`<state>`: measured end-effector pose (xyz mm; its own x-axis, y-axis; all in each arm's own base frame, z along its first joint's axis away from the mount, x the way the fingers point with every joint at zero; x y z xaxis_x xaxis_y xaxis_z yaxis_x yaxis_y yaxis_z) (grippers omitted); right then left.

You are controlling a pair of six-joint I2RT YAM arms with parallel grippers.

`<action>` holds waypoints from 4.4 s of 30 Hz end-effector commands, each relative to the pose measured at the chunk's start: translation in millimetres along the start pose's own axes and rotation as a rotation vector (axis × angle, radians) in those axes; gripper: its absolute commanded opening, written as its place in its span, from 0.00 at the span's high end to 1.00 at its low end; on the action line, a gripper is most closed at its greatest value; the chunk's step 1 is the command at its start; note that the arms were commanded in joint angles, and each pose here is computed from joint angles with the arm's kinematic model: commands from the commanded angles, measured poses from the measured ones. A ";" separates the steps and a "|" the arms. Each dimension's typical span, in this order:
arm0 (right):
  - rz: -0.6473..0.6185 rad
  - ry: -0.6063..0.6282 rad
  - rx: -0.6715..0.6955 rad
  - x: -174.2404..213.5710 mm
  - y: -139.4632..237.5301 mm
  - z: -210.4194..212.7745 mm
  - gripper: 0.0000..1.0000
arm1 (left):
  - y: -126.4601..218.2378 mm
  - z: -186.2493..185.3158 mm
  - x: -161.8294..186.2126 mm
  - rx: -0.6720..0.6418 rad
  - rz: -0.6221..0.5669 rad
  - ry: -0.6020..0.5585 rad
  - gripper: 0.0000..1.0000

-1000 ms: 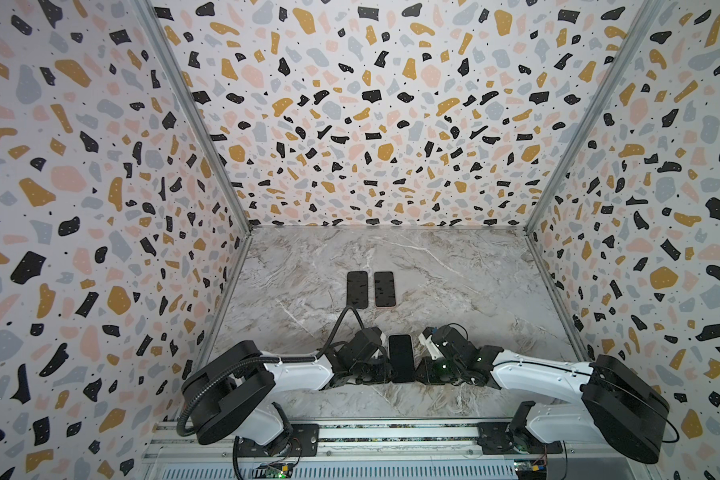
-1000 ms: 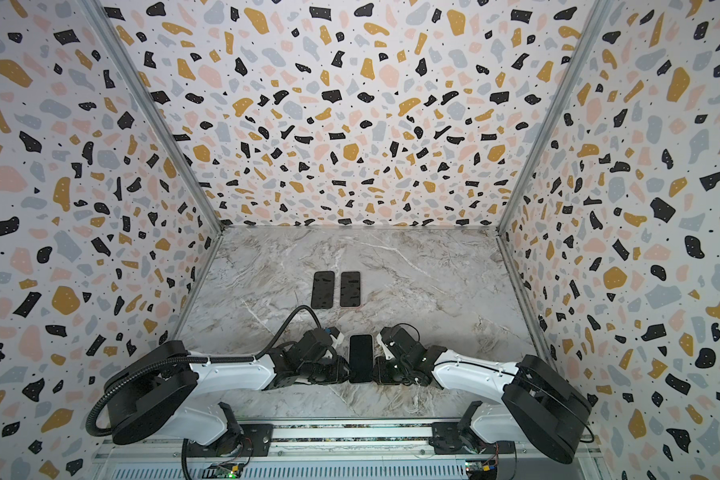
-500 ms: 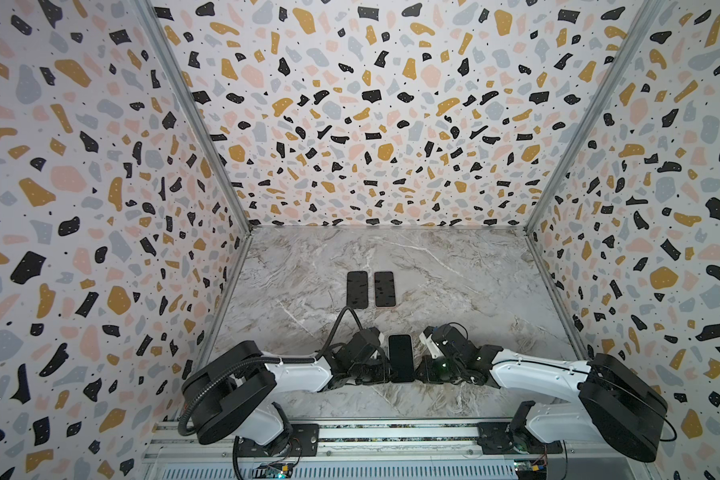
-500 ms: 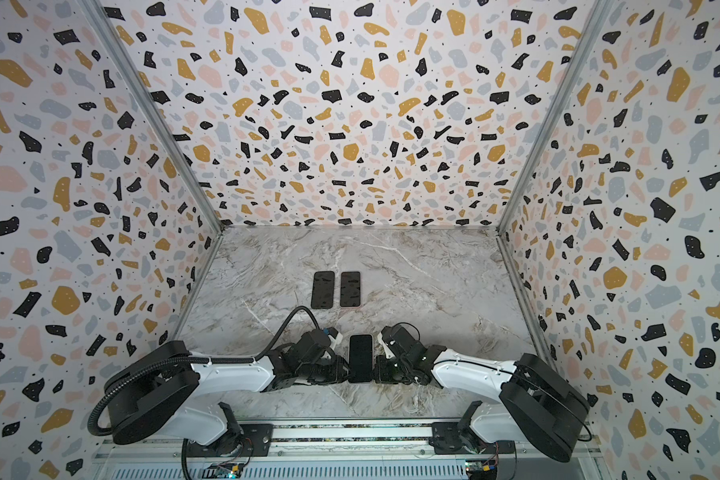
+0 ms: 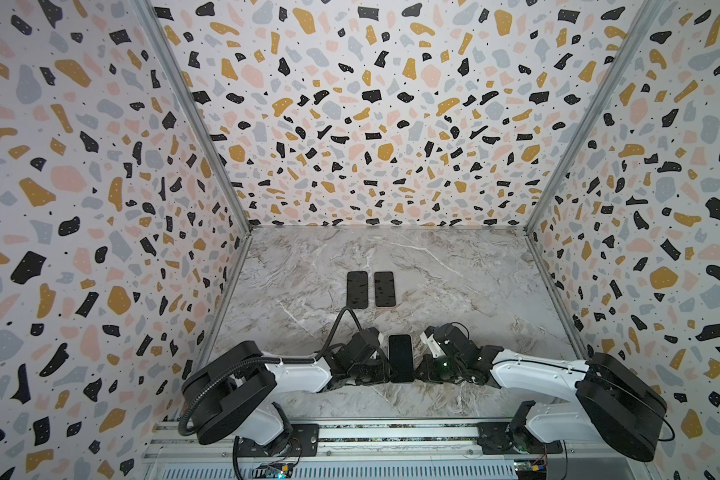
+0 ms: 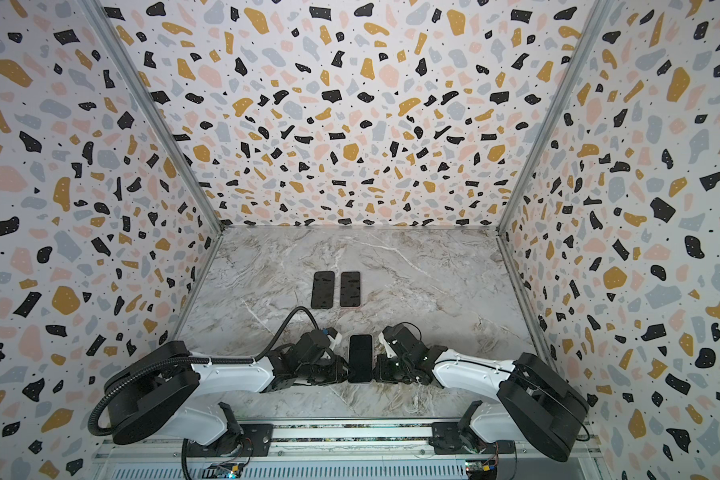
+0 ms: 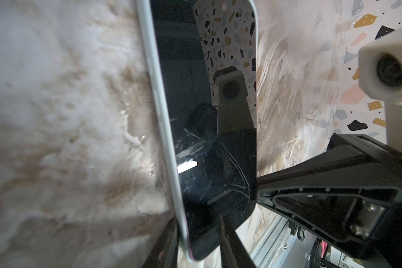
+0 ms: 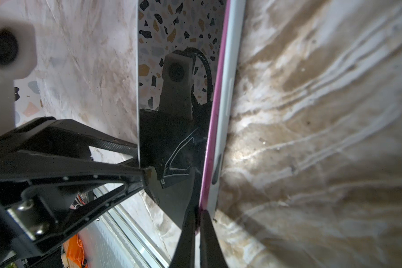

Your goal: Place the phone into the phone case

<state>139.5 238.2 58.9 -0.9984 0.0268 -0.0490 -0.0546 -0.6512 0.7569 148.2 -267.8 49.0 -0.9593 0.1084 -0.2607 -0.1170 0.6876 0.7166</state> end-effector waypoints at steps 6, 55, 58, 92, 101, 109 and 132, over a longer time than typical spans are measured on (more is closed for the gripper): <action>0.101 0.027 -0.018 18.9 -24.6 -6.0 0.93 | -11.9 7.4 19.3 -0.017 0.076 -0.013 0.68; 0.039 0.061 0.080 1.9 -19.6 -3.6 0.96 | -11.5 3.4 18.0 -0.035 0.086 -0.044 0.69; -0.067 0.097 0.076 -17.6 10.2 13.8 0.91 | -7.1 7.5 16.8 -0.067 0.083 -0.048 0.69; -0.009 0.116 -0.008 -16.7 6.2 13.4 0.55 | 1.4 -30.5 -13.5 -0.102 0.083 -0.168 0.73; -0.005 0.119 -0.001 -16.0 3.8 11.6 0.54 | -2.8 -20.6 -11.6 -0.173 0.110 -0.177 0.76; -0.001 0.120 -0.009 -15.7 2.6 11.4 0.52 | 3.9 -28.0 -18.1 -0.185 0.090 -0.184 0.78; -0.042 0.144 0.010 -28.4 11.5 6.9 0.53 | -22.6 -17.2 -10.4 -0.220 0.141 -0.177 0.84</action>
<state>160.8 230.8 64.8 -0.9909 -0.0405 -0.1283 -0.0735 -0.6357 0.7684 157.9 -296.0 62.9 -0.9195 0.2977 -0.2566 -0.0699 0.5184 0.8523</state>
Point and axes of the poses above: each gripper's point midway between its finger pads, its own y axis back along the fingers, its own z axis along the line the jaws close on, x = y × z, the point moved 4 cm from there along y, back along the fingers, and after that the axes turned 8 degrees about -y, right-handed, at the moved point
